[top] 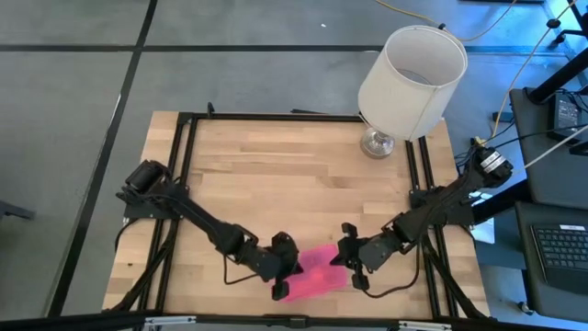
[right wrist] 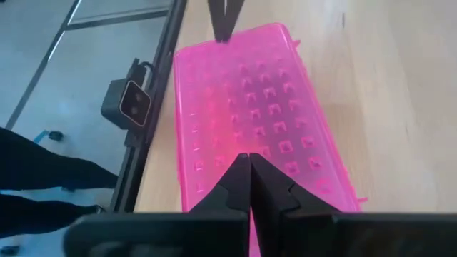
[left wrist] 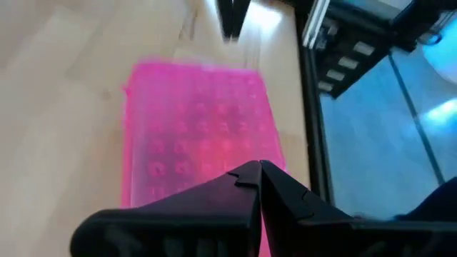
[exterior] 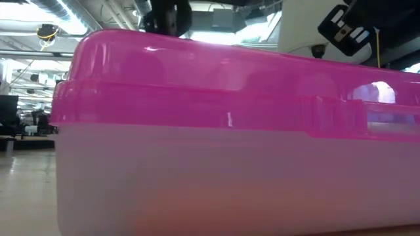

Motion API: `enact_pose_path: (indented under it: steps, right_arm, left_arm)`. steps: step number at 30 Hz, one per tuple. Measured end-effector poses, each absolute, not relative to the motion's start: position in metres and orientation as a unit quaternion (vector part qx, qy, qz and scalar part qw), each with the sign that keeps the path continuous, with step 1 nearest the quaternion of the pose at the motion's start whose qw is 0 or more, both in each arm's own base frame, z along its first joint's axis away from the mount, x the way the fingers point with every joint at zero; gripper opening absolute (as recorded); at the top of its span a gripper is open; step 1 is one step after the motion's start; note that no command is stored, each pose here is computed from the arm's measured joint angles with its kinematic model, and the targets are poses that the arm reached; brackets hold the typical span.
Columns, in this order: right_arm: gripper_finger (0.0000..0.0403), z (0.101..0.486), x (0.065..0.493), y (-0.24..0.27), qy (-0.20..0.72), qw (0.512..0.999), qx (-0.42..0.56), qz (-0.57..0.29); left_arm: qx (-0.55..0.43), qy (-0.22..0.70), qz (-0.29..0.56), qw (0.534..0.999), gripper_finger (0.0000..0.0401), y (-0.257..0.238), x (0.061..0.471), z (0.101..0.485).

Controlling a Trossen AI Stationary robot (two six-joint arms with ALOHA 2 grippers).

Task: Pick & place school supplies into a supply box
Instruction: Close the pink supply box

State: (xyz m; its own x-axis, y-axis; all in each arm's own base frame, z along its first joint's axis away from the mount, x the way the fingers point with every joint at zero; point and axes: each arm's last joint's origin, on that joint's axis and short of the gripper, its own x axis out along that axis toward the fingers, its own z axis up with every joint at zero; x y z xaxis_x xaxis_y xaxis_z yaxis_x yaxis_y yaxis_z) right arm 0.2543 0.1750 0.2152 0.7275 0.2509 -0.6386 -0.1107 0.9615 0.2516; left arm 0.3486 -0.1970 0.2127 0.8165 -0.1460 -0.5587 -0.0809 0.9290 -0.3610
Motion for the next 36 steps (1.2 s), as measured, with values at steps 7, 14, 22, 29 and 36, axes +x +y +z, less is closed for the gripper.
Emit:
enact_pose_path:
  steps: [7,14,22,29,36]
  right_arm:
    - [0.0004,0.196,0.265,0.183,0.366,0.919,0.096,0.110]
    - [0.0004,0.173,0.271,0.189,0.394,0.907,0.093,0.116]
    - [0.0004,0.158,0.278,0.195,0.397,0.903,0.120,0.112]
    - [0.0005,0.159,0.280,0.196,0.386,0.905,0.136,0.114]
    - [0.0005,0.160,0.281,0.197,0.380,0.906,0.145,0.117]
  left_arm:
    - [-0.219,0.341,-0.001,0.914,0.0001,-0.208,0.351,0.180]
    - [-0.236,0.363,-0.006,0.901,0.0001,-0.210,0.351,0.172]
    - [-0.239,0.402,-0.003,0.884,0.0001,-0.208,0.347,0.168]
    - [-0.229,0.430,0.017,0.873,0.0001,-0.203,0.344,0.166]
    - [-0.217,0.462,0.047,0.858,0.0001,-0.187,0.344,0.161]
